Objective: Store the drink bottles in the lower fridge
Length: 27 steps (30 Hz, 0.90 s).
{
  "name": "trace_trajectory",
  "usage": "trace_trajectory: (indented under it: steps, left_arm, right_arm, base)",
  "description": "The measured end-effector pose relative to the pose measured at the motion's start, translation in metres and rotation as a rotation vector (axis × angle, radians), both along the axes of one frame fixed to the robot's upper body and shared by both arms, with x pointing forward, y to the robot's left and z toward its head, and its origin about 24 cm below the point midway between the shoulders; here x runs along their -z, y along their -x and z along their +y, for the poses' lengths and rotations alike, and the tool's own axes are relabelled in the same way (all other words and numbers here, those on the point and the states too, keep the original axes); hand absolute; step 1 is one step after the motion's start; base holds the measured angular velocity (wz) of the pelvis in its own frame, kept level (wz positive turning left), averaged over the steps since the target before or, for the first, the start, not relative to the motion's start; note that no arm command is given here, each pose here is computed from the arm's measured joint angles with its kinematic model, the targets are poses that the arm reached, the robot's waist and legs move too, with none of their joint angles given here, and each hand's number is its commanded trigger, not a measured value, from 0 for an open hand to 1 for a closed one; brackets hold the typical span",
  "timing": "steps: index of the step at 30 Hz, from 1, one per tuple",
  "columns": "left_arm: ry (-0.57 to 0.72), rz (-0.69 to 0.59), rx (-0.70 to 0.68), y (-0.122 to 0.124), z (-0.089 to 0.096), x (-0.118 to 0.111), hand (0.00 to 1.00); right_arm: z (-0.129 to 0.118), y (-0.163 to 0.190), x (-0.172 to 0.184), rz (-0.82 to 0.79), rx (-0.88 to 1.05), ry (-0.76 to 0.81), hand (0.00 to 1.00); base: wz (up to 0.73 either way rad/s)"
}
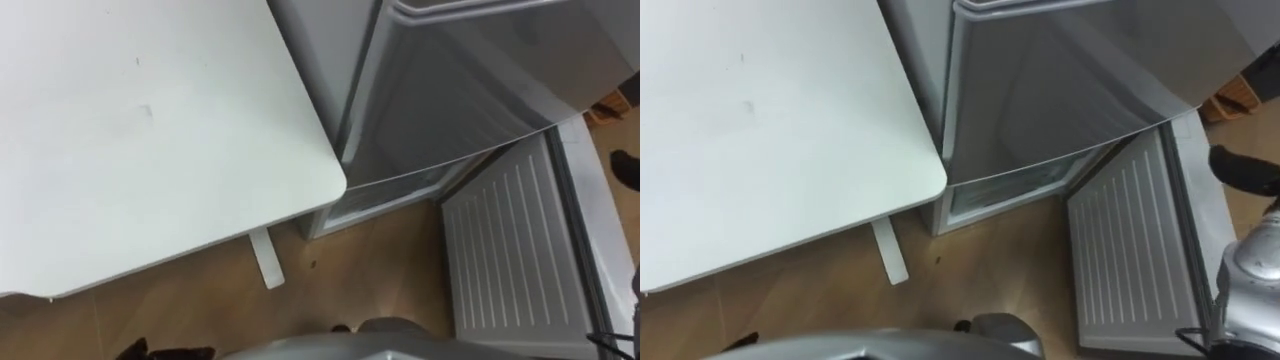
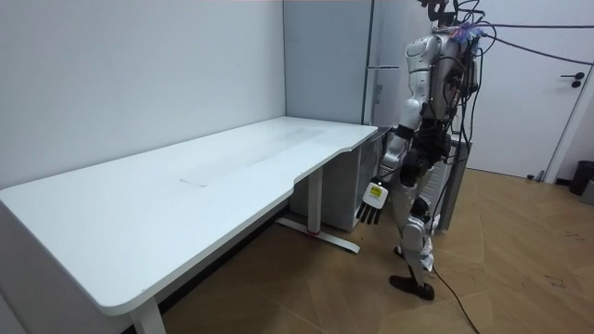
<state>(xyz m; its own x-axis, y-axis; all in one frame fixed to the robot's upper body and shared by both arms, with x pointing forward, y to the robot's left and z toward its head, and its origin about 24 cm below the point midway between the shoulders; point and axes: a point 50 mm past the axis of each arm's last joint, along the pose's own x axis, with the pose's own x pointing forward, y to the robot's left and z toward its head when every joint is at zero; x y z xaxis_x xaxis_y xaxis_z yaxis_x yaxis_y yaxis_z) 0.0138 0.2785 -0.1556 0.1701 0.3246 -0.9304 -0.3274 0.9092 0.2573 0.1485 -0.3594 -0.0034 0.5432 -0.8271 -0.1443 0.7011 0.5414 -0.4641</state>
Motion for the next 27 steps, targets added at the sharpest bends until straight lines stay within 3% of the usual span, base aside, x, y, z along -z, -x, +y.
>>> trace_trajectory:
  steps: [8,15,21,27]
  left_arm:
    - [-0.011,0.034,-0.076,0.024,0.007,-0.004,0.0]
    - [-0.006,0.019,-0.056,0.021,0.012,-0.006,0.0]
    - [-0.002,0.051,-0.02,0.022,0.014,-0.007,0.0]
    - [-0.005,0.059,-0.007,0.021,0.015,-0.007,0.0]
  right_arm:
    - [-0.019,0.079,0.062,0.205,0.352,-0.267,0.0]
    - [-0.012,0.119,0.091,0.165,0.606,-0.519,0.0]
    - [-0.005,0.134,0.103,0.116,0.635,-0.673,0.0]
    - [-0.004,0.136,0.107,0.126,0.591,-0.721,0.0]
  base:
    - [0.01]
    - [0.0]
    - [0.03]
    - [-0.02]
